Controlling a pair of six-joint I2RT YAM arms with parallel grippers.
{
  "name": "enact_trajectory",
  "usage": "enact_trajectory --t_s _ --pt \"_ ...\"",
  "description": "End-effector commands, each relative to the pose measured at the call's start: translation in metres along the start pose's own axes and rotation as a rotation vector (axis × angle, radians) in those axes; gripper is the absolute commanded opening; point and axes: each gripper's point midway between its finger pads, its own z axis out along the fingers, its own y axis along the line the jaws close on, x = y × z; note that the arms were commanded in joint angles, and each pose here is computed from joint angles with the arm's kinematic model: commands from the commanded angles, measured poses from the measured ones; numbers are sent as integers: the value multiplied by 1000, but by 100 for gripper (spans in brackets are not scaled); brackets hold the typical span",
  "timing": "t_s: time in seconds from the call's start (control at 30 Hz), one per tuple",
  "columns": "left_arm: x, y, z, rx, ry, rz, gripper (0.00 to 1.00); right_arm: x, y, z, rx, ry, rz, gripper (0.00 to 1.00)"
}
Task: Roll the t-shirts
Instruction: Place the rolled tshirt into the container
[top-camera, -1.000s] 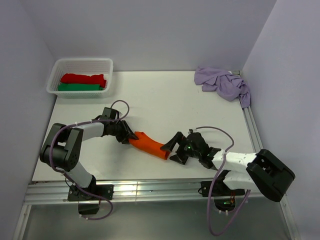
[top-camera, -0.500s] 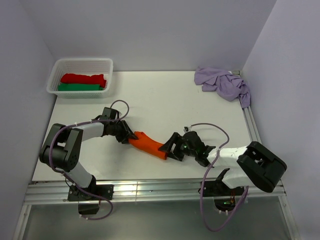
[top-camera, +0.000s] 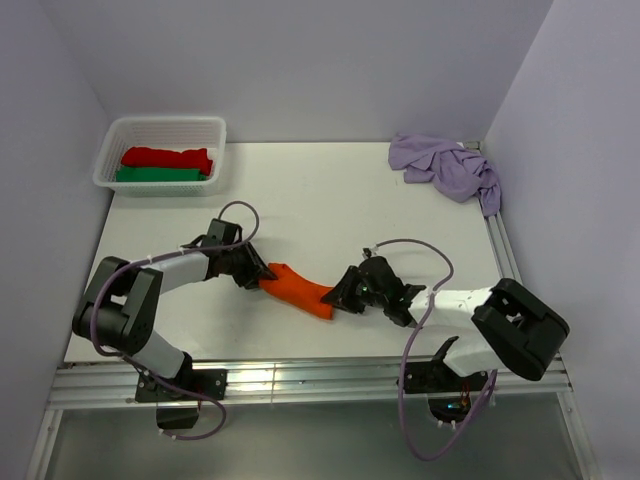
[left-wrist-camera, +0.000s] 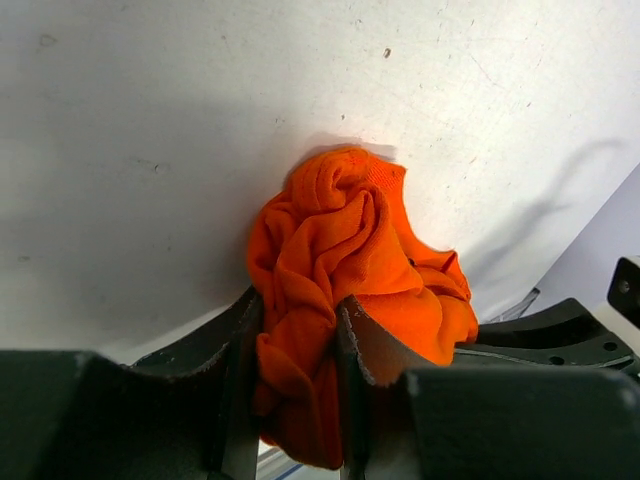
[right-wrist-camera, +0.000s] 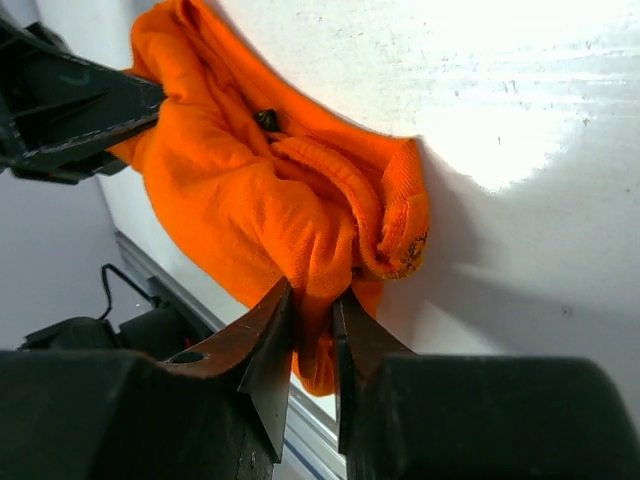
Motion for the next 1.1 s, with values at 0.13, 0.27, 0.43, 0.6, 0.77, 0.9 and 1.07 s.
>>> enact_trajectory --t_s 0.13,0.27,0.43,0.6,0.77,0.9,1.07 --pt "-4 23 -2 -121 -119 3 0 -16 18 11 41 -25 -81 0" --pt "-21 -2 -25 -85 -200 38 0 -29 41 5 37 -49 -133 0" --pt "-52 -49 -55 -56 -287 106 0 -47 80 -1 35 -59 -213 0" --pt "-83 -74 -81 -82 -407 176 0 -64 118 1 2 -69 -257 0" --pt "-126 -103 -113 -82 -535 254 0 -85 152 16 -38 -76 -269 0" --pt "-179 -111 -144 -90 -659 282 0 -114 208 26 -117 -108 -293 0" --pt "-244 -118 -164 -45 -792 290 1 -137 244 60 -173 -108 -283 0"
